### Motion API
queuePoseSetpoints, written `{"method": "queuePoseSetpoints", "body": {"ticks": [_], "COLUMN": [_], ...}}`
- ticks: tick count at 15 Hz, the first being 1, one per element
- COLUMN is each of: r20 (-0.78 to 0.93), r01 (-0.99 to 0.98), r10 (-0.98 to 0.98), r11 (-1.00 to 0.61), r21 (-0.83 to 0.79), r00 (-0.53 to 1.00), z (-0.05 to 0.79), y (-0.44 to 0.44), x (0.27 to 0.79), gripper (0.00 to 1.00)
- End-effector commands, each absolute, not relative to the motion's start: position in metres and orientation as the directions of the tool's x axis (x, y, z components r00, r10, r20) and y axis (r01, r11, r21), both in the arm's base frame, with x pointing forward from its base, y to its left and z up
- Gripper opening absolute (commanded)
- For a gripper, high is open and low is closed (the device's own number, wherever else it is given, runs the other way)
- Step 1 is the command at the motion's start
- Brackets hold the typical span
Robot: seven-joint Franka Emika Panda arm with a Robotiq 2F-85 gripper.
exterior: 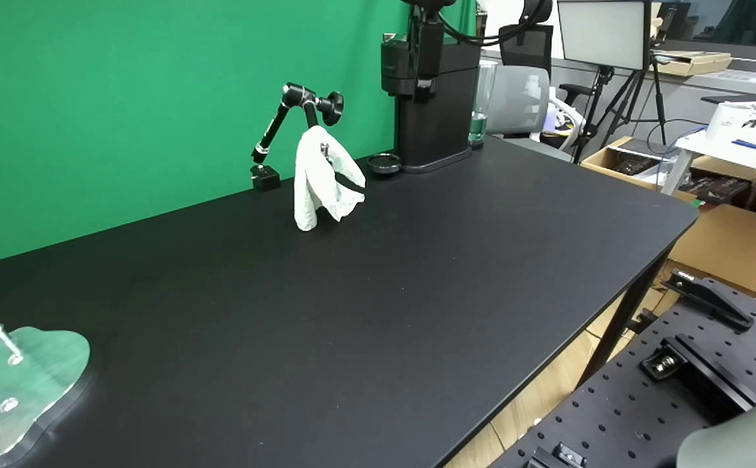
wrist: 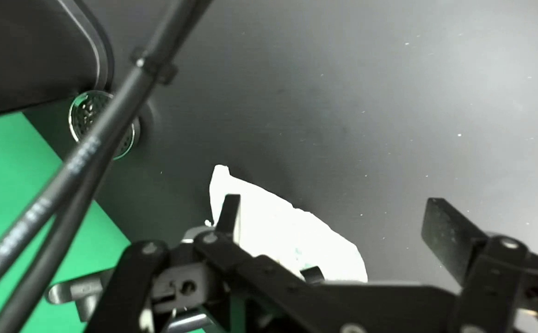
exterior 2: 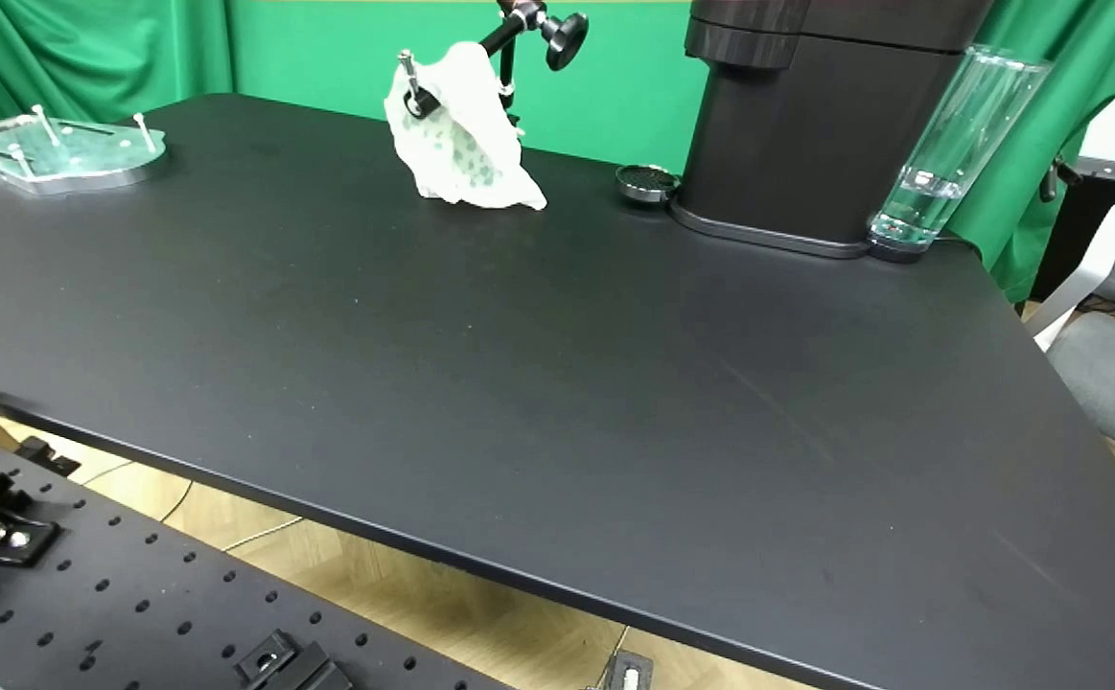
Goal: Unhang the white cloth from the stand
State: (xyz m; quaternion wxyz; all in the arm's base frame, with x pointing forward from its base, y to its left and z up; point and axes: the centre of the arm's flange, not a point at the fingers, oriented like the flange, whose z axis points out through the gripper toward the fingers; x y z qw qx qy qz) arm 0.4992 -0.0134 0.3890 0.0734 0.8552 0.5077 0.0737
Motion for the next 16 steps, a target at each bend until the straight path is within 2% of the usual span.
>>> {"method": "queuePoseSetpoints", "body": {"ticks": [1, 4, 7, 8, 11, 16], "r20": [0.114, 0.197, 0.234, 0.216, 0.220, 0.215], "r01": [0.911, 0.944, 0.956, 0.948, 0.953, 0.898], "r10": [0.938, 0.951, 0.945, 0.946, 0.947, 0.925], "r11": [-0.345, -0.276, -0.264, -0.276, -0.270, -0.361], "r21": [0.227, 0.181, 0.131, 0.158, 0.138, 0.250], "r00": [0.327, 0.240, 0.229, 0.239, 0.236, 0.313], "z": [0.384, 0.370, 0.355, 0.357, 0.347, 0.341], "y": [-0.006, 0.008, 0.010, 0.017, 0.015, 0.012], "x": [0.529, 0.541, 0.552, 0.533, 0.541, 0.553], "gripper": [1.00, 1.00, 1.00, 1.00, 1.00, 1.00]}}
